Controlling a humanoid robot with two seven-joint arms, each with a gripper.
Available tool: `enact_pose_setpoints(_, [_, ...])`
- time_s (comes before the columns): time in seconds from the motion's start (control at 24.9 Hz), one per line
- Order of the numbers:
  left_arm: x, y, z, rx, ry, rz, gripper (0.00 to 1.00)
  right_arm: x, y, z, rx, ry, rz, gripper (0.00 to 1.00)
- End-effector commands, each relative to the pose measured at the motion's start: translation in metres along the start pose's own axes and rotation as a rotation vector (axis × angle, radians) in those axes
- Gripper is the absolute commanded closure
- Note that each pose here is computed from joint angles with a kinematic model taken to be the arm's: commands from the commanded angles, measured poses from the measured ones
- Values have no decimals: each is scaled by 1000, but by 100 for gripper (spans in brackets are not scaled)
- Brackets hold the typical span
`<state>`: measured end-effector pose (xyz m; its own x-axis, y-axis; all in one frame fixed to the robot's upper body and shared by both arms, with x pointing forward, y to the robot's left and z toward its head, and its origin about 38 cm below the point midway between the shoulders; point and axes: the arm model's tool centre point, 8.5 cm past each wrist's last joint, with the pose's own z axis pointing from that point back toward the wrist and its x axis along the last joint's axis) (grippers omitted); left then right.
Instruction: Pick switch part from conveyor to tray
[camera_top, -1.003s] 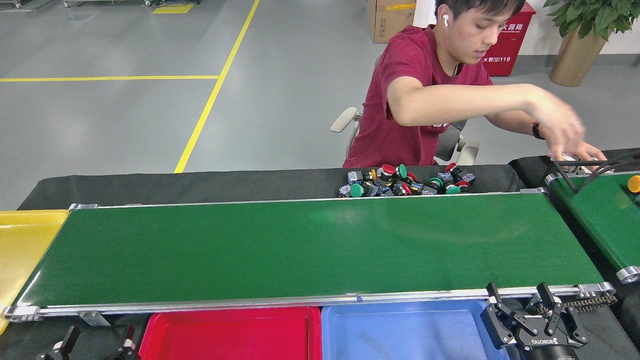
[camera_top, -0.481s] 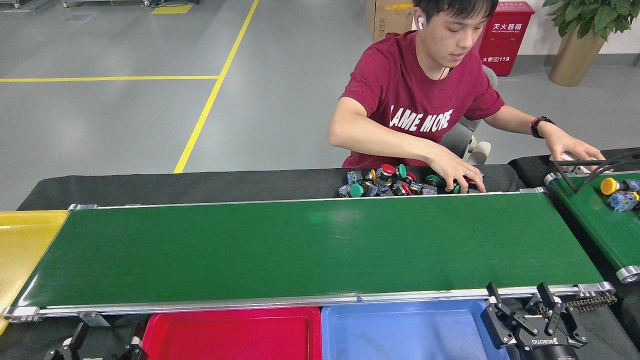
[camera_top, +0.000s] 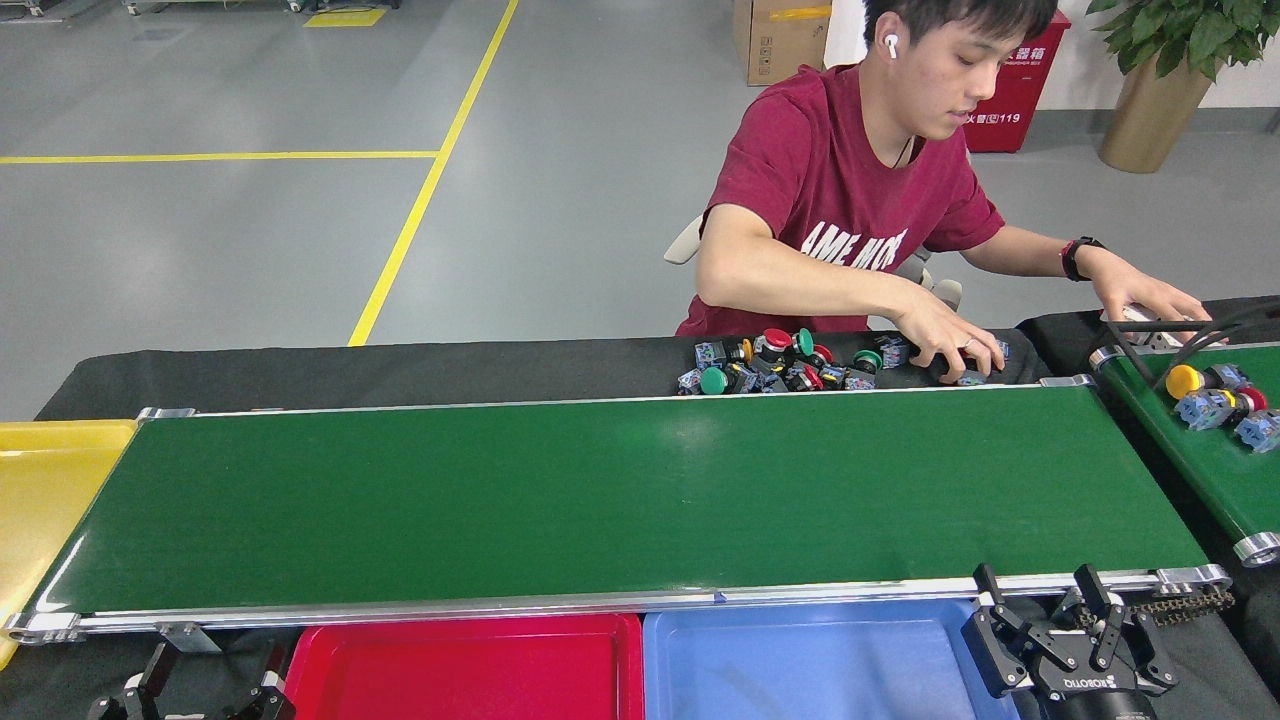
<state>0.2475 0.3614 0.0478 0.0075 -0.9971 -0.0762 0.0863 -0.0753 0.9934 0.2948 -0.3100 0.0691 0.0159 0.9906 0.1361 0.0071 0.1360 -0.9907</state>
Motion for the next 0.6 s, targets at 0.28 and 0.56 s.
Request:
enact_pose_setpoints(0.28, [-1,18,-3,59,10,-14,0,1,-7,-1,-28,0,3,1])
enact_pose_setpoints(0.56, [0,19,-4,51,-1,-17,0,1,-7,-1,-28,-3,2,1])
